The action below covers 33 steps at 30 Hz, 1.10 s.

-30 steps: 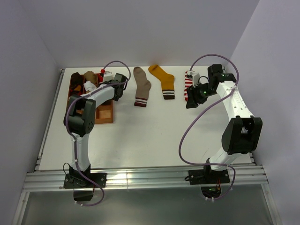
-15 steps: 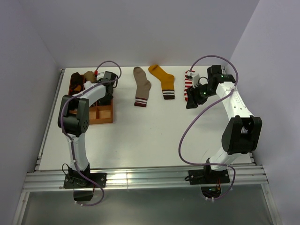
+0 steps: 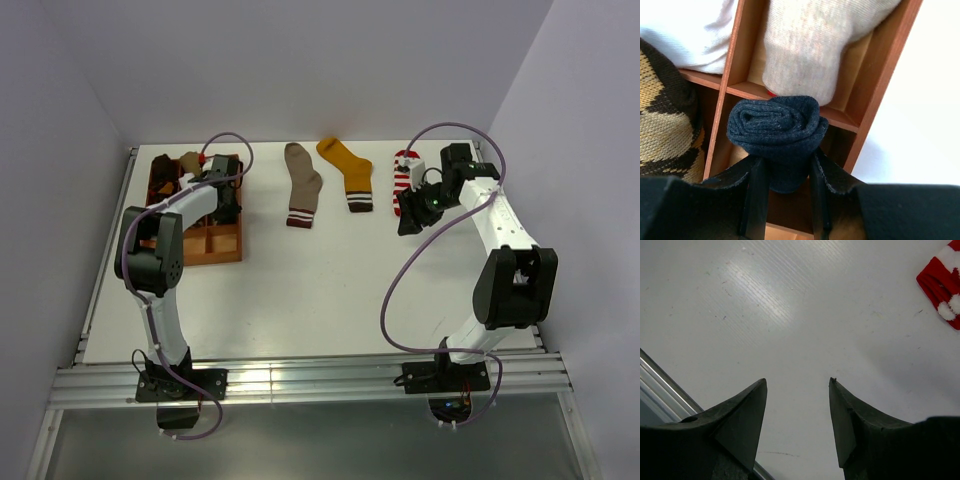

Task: Roll the socks
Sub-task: Place the sock in the storage box, then reset both arms

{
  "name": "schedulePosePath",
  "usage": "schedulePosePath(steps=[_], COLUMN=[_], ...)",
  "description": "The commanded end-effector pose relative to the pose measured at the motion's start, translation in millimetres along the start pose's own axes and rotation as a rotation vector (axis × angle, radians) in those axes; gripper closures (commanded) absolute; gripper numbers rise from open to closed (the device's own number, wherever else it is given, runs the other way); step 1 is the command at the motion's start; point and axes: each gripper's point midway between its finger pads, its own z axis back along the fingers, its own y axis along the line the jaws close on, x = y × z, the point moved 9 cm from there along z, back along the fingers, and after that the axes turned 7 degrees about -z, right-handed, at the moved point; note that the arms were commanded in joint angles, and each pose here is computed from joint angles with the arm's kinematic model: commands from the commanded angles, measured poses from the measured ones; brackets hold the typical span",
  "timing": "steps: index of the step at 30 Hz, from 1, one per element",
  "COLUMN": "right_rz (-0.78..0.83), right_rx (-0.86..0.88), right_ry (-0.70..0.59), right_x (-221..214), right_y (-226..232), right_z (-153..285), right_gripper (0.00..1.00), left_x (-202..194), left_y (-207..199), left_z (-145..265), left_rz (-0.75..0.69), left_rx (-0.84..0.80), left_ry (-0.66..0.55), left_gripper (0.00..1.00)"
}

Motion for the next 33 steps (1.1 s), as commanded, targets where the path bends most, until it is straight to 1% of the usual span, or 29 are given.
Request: schedulePosePath(steps=[1, 3, 6, 15, 24, 26, 30, 33], right_rz=[0.03, 0.029, 0.031, 0.043, 0.055, 0.063, 0.079, 0.084], right_rx=[-0.022, -0.023, -0.024, -0.03, -0.044, -0.052, -0.058, -0.073], right_ry=[-0.045, -0.046, -0.047, -0.051, -0.079, -0.099, -0.15, -0.197], right_x=[6, 6, 7, 8, 12, 14, 16, 19], right_y=[5, 5, 6, 7, 7, 9, 14, 19], right_z=[8, 9, 9, 11, 13, 16, 22, 29], right_gripper=[0.4, 0.4, 0.4, 0.4, 0.4, 0.39, 0.39, 0.36], left_x=[-17, -11, -5, 7, 25, 29, 40, 44], left_y=[-20, -18, -17, -8, 2, 4, 4, -1], left_z=[8, 16, 24, 53, 85, 92, 118, 139], left_rz=[-0.025, -0.027, -0.031, -0.028, -0.021, -0.012, 0.002, -0.01], left_rx=[-0.163, -0.159, -0.153, -0.165, -0.139, -0.135, -0.167, -0.204], left_ry=[0.078, 0.056, 0.042, -0.027, -0.097, -0.115, -0.186, -0.229], left_gripper=[0.68, 0.62, 0.57, 0.49, 0.46, 0.46, 0.46, 0.47])
